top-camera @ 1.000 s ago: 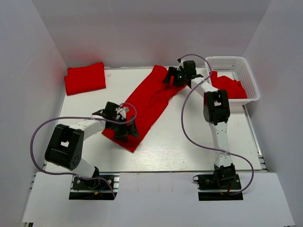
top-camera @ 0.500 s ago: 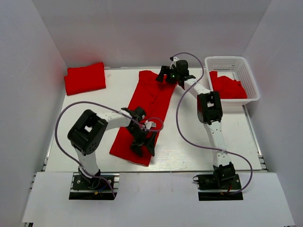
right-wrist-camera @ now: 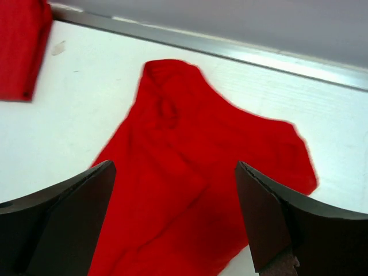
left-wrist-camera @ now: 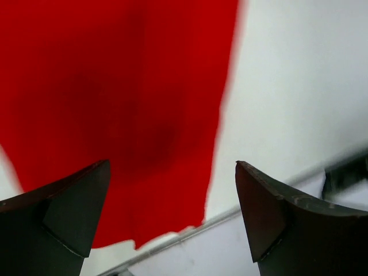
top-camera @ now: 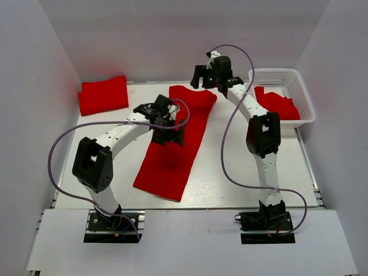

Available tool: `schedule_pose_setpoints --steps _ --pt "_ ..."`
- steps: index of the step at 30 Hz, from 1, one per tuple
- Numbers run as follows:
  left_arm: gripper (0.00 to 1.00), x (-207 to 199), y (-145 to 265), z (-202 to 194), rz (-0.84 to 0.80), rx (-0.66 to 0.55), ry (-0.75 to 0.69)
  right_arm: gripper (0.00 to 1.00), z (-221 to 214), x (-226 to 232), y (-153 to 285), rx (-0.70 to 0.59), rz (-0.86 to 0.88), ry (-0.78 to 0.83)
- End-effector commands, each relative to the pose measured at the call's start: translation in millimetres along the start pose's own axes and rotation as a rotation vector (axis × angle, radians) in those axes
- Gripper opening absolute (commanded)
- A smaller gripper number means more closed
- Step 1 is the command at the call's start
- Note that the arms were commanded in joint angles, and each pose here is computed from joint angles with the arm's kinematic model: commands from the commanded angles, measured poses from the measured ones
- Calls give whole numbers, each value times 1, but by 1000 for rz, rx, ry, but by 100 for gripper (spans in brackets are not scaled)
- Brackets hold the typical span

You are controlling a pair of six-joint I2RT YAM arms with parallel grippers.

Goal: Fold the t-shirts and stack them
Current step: Rotate the tshirt 75 degrees

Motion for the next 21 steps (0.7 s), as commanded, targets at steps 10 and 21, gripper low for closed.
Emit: schedule_pose_setpoints --steps 10,21 --pt "100 111 106 118 275 -594 425 90 -88 50 -2 330 -238 -158" --pt "100 165 133 133 330 -662 565 90 -161 25 -14 520 -285 -191"
Point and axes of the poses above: each gripper's point midway between its finger pads, its own y axis back along the fingers, its own x axis along the line the jaws close on, z = x × y, the point moved 2 cm from there along y, back along the fingers, and after that the axes turned 11 degrees about y, right-handed, at the moved point
